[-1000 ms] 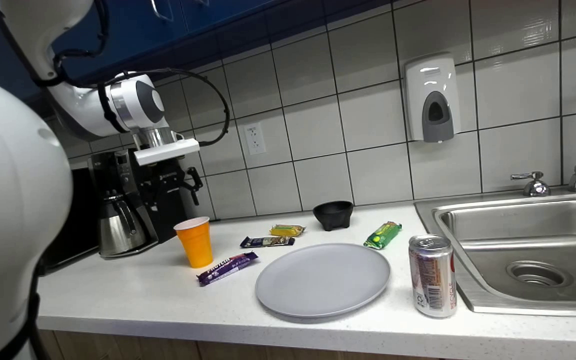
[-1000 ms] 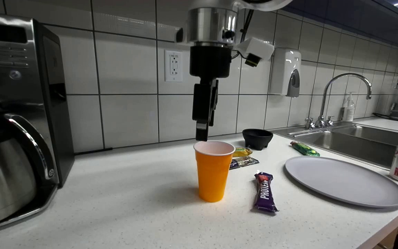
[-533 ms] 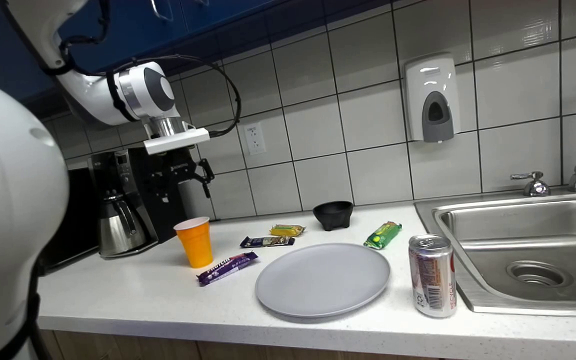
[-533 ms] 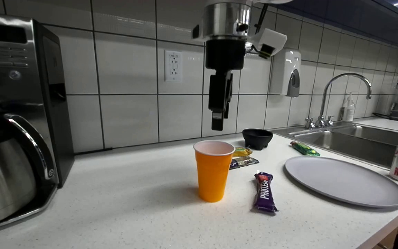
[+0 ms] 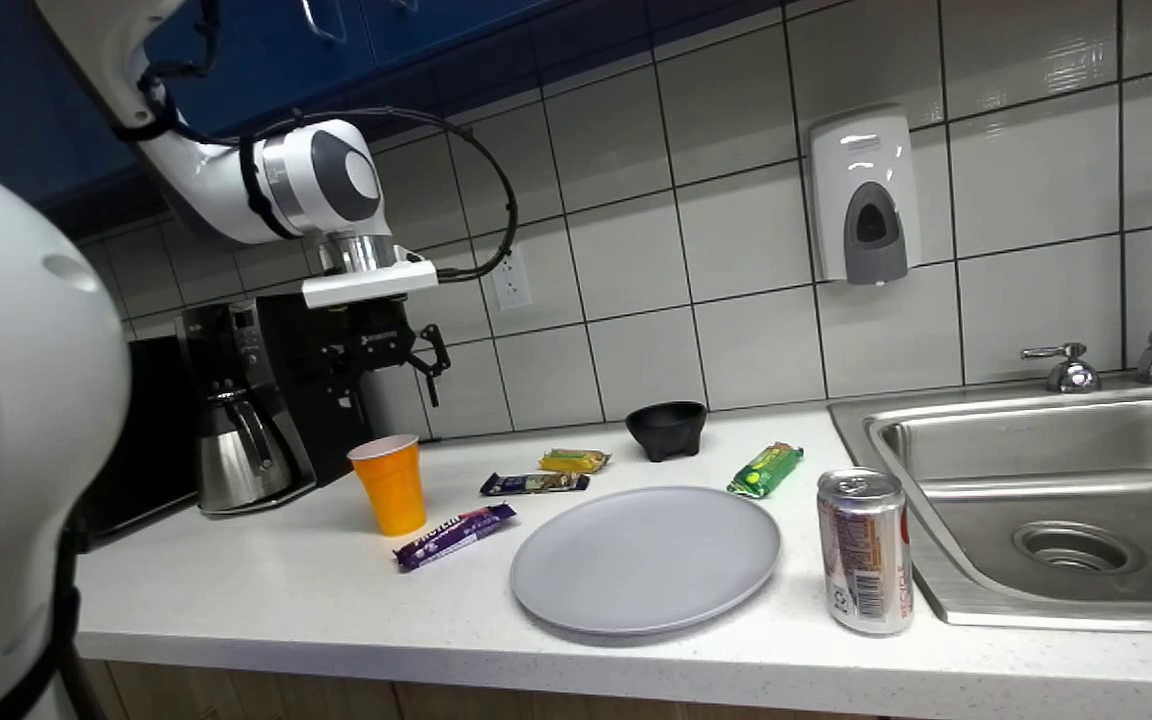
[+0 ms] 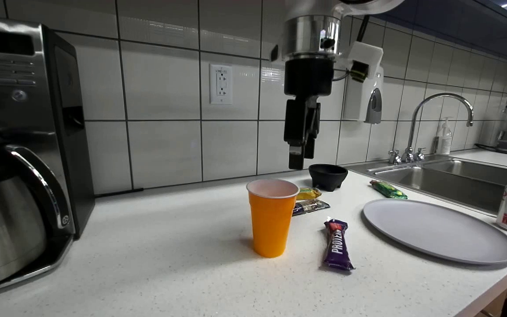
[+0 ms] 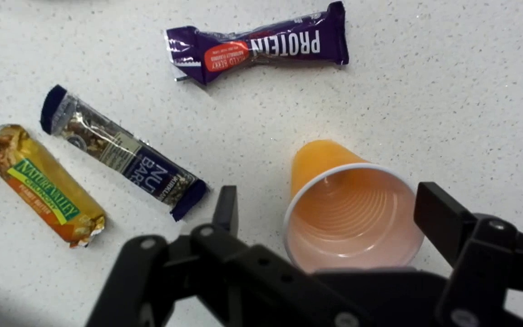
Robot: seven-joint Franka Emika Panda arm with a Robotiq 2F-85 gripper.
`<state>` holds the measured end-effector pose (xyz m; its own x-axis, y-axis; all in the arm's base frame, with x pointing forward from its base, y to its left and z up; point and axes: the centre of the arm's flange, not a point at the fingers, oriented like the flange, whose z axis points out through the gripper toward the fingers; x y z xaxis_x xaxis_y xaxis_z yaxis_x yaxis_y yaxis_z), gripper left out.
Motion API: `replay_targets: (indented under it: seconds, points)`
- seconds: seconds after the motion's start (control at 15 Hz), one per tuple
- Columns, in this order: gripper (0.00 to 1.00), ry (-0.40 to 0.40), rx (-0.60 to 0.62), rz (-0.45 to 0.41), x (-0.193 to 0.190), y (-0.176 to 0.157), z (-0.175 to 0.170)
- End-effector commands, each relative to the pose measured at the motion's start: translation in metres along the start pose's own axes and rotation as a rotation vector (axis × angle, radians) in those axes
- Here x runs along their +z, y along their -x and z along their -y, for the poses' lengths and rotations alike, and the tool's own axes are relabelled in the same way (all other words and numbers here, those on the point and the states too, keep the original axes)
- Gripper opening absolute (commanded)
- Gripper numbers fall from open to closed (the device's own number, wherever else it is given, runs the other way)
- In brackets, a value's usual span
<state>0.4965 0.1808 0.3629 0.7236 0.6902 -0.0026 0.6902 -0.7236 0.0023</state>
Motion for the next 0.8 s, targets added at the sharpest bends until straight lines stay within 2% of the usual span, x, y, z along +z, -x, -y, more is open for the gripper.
replay_targets:
  seconds: [0.0, 0.2, 0.27, 0.73]
  points:
    - [1.0, -0.059, 0.149, -0.006, -0.008, 0.029, -0.008]
    - [1.0, -0.084, 0.215, 0.007, -0.006, 0.043, -0.016]
    - [1.0, -0.071, 0.164, 0.0, 0.003, 0.025, -0.018]
    - [1.0, -0.075, 0.165, 0.007, 0.008, 0.026, -0.018]
